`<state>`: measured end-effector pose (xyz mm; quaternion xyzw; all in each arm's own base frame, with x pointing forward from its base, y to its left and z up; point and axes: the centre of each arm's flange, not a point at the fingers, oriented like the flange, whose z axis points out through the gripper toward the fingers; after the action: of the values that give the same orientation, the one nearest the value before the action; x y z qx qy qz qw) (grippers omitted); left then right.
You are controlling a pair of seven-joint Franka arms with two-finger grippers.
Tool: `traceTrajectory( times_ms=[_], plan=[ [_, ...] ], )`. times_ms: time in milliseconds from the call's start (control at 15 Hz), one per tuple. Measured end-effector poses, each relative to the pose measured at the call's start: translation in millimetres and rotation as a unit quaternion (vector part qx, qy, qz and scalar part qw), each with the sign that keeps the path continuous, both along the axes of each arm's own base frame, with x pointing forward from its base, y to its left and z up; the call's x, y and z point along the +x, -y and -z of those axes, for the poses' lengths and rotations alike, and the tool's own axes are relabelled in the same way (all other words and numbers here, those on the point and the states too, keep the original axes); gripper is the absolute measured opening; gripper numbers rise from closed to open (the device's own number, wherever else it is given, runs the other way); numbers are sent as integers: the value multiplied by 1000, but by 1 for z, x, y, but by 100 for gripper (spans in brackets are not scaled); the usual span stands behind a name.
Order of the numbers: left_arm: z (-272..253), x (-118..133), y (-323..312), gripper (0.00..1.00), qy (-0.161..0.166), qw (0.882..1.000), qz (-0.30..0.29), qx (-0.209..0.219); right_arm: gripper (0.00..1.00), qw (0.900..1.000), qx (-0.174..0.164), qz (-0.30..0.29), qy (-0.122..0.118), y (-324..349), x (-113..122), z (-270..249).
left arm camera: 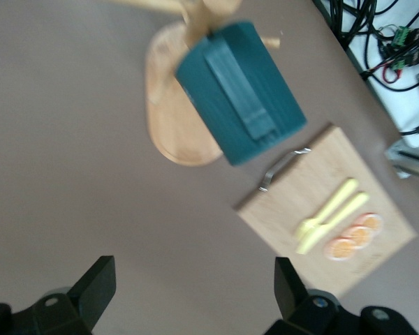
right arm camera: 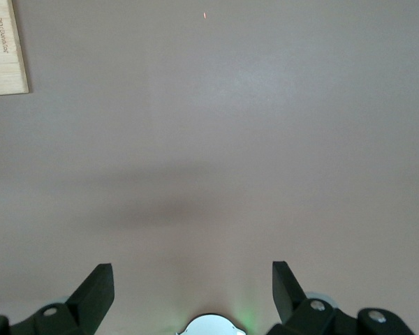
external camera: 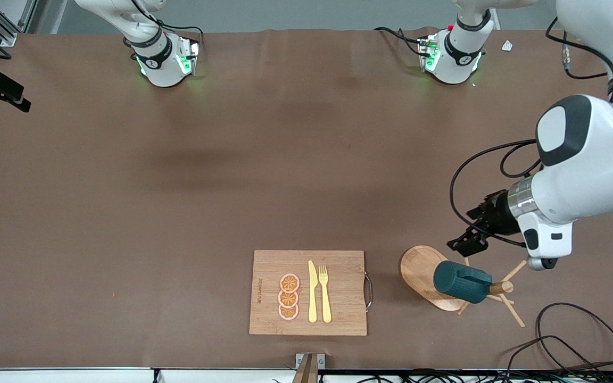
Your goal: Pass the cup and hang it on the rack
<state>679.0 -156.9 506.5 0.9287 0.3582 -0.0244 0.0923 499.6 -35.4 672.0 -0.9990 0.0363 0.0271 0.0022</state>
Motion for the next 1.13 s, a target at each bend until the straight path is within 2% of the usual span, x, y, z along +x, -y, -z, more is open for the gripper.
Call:
traceTrajectory(
  times_ms=[133, 266, 598, 798, 1130],
  plan=[
    [-27, -11, -9, 100, 22, 997, 70, 36, 100, 1000, 0, 1, -1, 1, 0, 0],
    [-56, -25, -20, 100, 31, 990, 130, 54, 100, 1000, 2, 5, -1, 2, 0, 0],
    [-117, -59, -65, 100, 54, 953, 272, 119, 100, 1000, 13, 12, 0, 5, 0, 0],
    [-141, -83, -104, 100, 45, 939, 316, 132, 100, 1000, 14, 13, 1, 6, 0, 0],
    [-161, -124, -130, 100, 26, 932, 337, 133, 100, 1000, 13, 12, 2, 5, 0, 0]
  ],
)
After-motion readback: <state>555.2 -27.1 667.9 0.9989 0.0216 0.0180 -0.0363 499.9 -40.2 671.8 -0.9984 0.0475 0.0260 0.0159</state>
